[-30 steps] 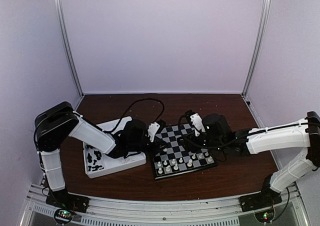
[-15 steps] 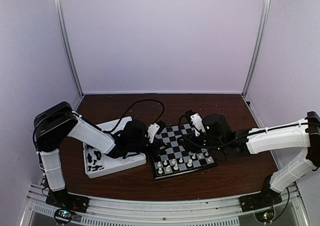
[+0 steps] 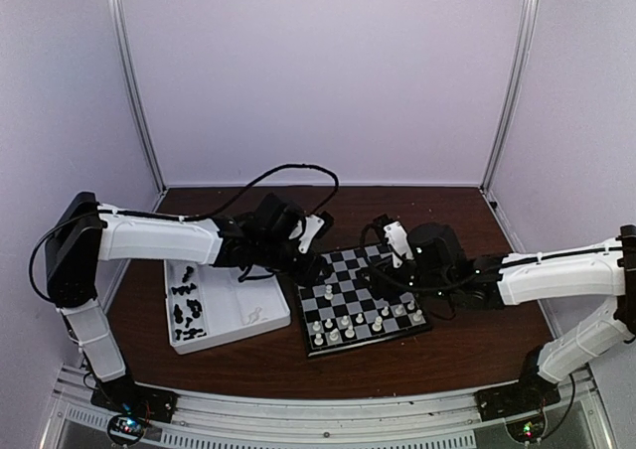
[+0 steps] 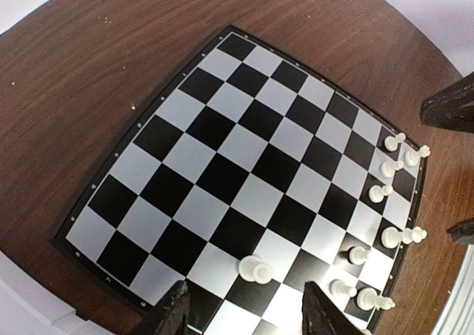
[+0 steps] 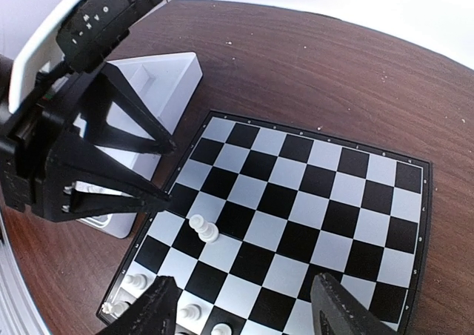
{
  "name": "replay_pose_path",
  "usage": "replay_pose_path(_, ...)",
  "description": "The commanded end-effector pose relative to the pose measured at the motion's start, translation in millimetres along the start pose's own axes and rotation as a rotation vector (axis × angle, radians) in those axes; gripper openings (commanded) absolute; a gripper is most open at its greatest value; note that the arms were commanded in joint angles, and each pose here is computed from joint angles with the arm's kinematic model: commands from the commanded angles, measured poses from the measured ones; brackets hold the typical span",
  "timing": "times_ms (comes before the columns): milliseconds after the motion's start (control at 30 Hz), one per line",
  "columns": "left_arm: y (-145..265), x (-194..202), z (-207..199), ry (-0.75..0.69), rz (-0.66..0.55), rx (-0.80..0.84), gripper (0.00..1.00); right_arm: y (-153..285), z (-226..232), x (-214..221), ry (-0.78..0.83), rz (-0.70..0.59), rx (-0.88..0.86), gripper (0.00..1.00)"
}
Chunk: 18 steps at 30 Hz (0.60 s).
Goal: Set up the chess pieces on the board
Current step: Place the chess piece on the chessboard, then pick up the chess piece from the chessboard.
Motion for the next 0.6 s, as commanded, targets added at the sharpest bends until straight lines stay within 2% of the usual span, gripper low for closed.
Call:
replay_pose_path(0, 17.0, 16.3, 0.3, 0.017, 0.169, -0.034, 0.53, 8.0, -9.1, -11.5, -0.031, -0.015, 0.067, 0.64)
replay_pose_path(200, 11.8, 12.9, -2.3, 0.042, 0.25, -0.027, 0.57, 24.8, -21.3, -18.1, -0.068, -0.035, 0.127, 0.64)
replay_pose_path(433, -7.8, 5.0, -7.1, 0.08, 0.274, 0.003, 0.57, 40.6, -34.3, -20.1, -0.097, -0.042, 0.172, 0.64)
replay_pose_path(567, -19.6, 5.6, -6.8, 0.098, 0.311, 0.001, 0.5, 43.8, -37.7, -19.8, -0.102, -0.043, 0.178, 0.64)
Point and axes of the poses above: each gripper's point midway between its finger pads, its own y axis back along the fingers, its own z axis along the line the jaws close on, x = y × z, the point moved 3 cm from there along y, back along the fingers, and after that the axes turned 3 degrees about -y, right-handed, at the moved point
